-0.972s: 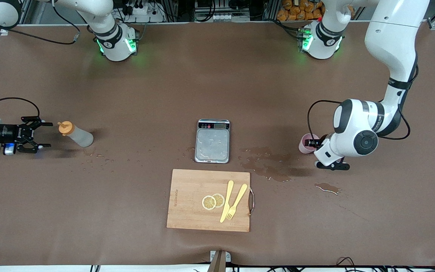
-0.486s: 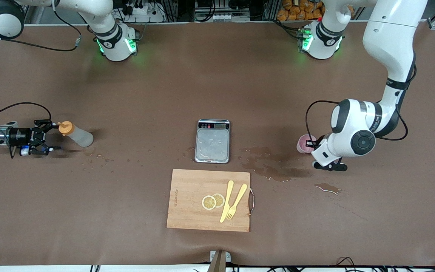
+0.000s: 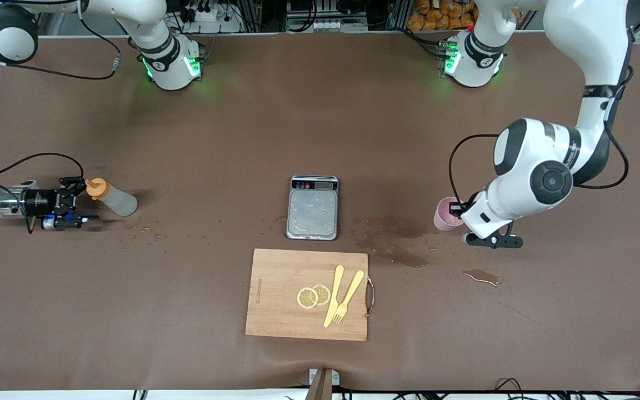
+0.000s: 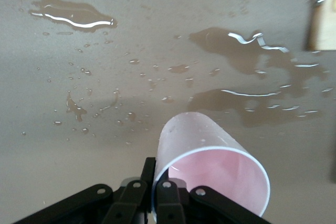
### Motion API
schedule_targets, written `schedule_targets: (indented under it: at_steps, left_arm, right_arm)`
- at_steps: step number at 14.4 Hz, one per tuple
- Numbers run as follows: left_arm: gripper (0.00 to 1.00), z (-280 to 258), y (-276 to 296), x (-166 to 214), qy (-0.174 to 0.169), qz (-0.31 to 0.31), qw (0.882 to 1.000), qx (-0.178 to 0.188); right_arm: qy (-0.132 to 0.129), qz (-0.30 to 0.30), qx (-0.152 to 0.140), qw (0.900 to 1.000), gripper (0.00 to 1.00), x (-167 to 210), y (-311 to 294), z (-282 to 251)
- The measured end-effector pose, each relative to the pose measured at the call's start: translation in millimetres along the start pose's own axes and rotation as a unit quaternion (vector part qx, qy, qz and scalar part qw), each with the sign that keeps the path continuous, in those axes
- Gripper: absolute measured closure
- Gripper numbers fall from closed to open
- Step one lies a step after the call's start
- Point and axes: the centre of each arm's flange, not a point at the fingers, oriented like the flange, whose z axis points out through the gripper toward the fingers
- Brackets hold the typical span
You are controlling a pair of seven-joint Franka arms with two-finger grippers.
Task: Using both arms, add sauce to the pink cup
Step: 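Grasp and lift the pink cup while the right gripper grasps the bottle, then lower the pink cup onto the scale while the right gripper inverts the bottle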
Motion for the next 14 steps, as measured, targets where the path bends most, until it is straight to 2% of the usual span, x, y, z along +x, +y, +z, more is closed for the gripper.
schedule_targets:
  at_steps: [3, 7, 11, 13, 14]
  left_arm:
    - [0.96, -29.4, 42.2, -4.3, 0.001, -0.021, 1.0, -0.006]
    - [0.96, -37.0, 119.0, -21.9, 0.007, -0.05, 0.999, -0.013]
    - [0.96, -12.0, 201.6, -38.1, -0.004, -0.102, 0.995, -0.012]
    - [0.96, 7.2, 236.2, -45.1, -0.011, -0.128, 0.992, -0.009]
    - [0.96, 16.8, 252.4, -47.9, -0.011, -0.138, 0.99, -0.011]
  right_arm:
    - [-0.009, 0.004, -0.007, 1.0, 0.0, 8.5, -0.9, 11.4]
    - [-0.015, 0.003, -0.02, 1.0, 0.0, 8.4, -6.7, 26.2]
    - [-0.014, -0.001, -0.036, 0.999, 0.0, 2.9, -16.4, 42.1]
    - [-0.014, -0.003, -0.039, 0.999, 0.04, 1.9, -18.3, 45.2]
    - [-0.014, -0.003, -0.039, 0.999, 0.08, 2.1, -17.9, 44.7]
